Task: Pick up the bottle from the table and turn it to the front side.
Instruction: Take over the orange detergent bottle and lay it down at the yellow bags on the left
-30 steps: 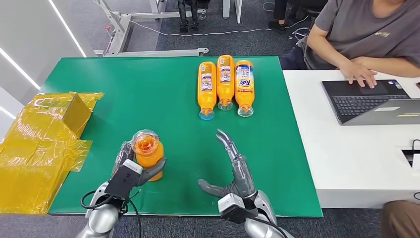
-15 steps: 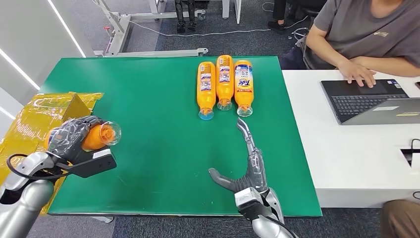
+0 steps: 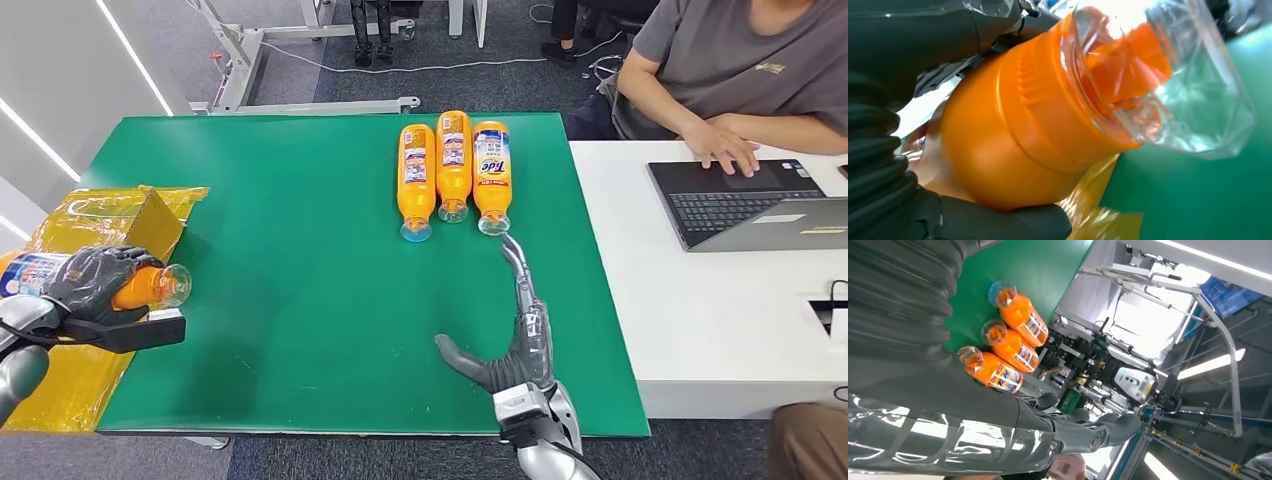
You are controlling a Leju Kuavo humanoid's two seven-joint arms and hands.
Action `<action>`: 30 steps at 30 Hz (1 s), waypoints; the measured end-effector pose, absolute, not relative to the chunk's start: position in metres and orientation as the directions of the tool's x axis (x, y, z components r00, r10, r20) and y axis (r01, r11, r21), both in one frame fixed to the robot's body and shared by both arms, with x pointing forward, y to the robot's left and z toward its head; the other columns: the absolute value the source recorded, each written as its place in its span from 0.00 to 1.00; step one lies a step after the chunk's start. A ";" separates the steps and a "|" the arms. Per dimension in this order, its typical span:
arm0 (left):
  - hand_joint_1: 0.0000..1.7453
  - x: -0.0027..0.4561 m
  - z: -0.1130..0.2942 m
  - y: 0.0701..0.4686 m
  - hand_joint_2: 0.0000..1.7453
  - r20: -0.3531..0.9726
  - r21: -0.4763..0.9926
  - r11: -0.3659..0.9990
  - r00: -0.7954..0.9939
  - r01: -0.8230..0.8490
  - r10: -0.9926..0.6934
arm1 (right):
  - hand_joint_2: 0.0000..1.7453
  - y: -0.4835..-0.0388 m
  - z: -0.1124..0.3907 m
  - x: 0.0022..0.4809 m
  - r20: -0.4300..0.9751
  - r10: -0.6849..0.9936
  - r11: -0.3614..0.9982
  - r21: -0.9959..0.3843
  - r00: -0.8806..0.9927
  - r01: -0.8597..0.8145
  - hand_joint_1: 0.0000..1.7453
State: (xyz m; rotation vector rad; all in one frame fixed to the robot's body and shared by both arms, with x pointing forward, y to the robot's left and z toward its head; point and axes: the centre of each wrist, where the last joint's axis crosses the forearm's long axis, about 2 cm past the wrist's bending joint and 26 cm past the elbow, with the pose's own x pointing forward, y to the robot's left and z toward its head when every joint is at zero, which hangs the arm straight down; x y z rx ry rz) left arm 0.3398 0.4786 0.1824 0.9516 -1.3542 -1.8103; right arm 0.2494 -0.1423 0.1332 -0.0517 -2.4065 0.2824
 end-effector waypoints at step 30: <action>1.00 0.352 0.126 0.494 1.00 -0.123 0.910 -0.295 -0.488 0.293 -0.864 | 1.00 -0.136 0.152 0.261 0.646 0.036 0.980 -0.171 -0.763 -0.099 0.00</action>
